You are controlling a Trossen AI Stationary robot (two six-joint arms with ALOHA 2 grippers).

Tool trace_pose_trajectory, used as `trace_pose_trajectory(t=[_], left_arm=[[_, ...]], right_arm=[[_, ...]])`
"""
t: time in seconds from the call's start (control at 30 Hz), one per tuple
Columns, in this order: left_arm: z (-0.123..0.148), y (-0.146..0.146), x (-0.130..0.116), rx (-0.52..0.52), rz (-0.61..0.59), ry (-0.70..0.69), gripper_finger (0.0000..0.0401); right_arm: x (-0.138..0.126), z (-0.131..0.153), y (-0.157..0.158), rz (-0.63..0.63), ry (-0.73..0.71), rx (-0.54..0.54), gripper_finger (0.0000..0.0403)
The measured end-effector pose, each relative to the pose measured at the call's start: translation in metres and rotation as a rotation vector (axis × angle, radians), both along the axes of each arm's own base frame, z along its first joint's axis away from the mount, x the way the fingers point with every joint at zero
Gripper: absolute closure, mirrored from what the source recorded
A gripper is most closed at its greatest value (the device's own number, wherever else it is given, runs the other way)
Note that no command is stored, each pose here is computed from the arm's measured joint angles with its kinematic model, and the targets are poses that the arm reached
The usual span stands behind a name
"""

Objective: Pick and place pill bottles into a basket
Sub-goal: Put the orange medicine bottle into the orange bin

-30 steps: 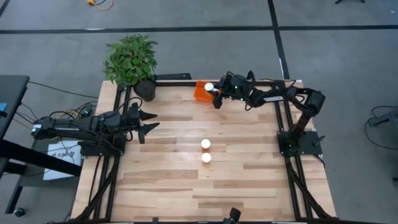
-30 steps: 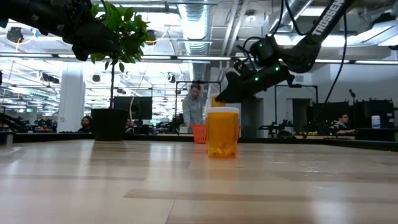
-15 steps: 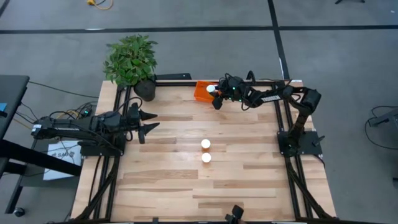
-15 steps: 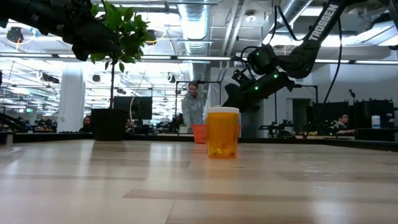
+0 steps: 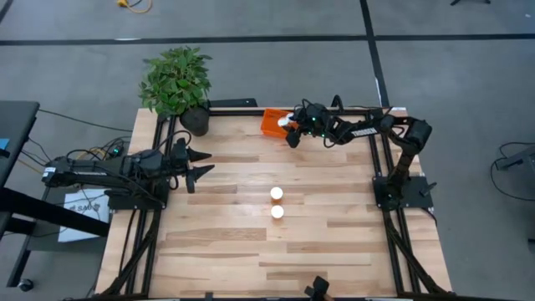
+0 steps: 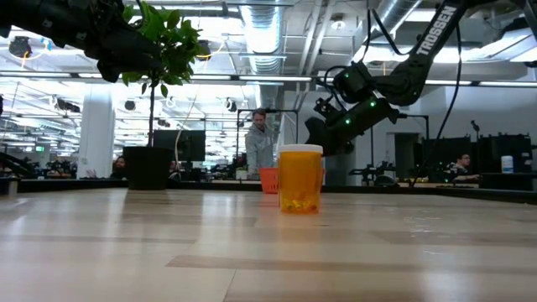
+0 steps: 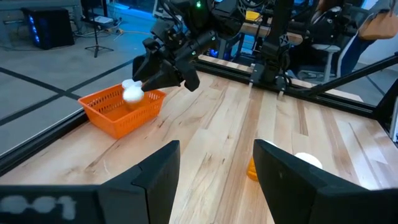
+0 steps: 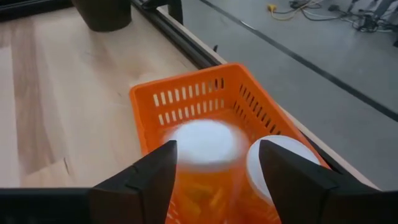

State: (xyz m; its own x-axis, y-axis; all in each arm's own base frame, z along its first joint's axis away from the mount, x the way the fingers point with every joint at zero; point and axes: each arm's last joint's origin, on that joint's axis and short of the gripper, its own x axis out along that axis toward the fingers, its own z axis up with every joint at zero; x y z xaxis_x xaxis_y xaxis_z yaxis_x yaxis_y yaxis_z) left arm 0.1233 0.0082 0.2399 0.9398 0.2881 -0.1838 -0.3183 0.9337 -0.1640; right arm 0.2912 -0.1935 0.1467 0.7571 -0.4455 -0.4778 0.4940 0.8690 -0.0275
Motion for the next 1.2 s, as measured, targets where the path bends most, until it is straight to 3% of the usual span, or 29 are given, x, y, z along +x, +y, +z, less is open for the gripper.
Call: trace_pose_trajectory(t=[0.53, 0.63, 0.73, 0.97, 1.2], left_arm=[[0.0, 0.0, 0.0, -0.003, 0.009, 0.001, 0.0207], [0.0, 0.0, 0.0, 0.039, 0.002, 0.014, 0.0207], [0.0, 0.0, 0.0, 0.095, -0.009, 0.03, 0.0207], [0.001, 0.0, 0.004, 0.077, -0.005, 0.008, 0.0207], [-0.003, 0.0, 0.032, 0.044, -0.006, -0.012, 0.0207]], right_arm=[[0.0, 0.001, 0.001, 0.005, 0.0, 0.0, 0.0172], [-0.001, 0.006, 0.002, 0.006, -0.003, -0.004, 0.0172], [-0.005, 0.017, 0.005, 0.019, 0.01, -0.022, 0.0172], [-0.017, 0.058, 0.023, 0.061, -0.004, -0.068, 0.0172], [-0.038, 0.103, 0.048, 0.099, -0.043, -0.102, 0.0172]])
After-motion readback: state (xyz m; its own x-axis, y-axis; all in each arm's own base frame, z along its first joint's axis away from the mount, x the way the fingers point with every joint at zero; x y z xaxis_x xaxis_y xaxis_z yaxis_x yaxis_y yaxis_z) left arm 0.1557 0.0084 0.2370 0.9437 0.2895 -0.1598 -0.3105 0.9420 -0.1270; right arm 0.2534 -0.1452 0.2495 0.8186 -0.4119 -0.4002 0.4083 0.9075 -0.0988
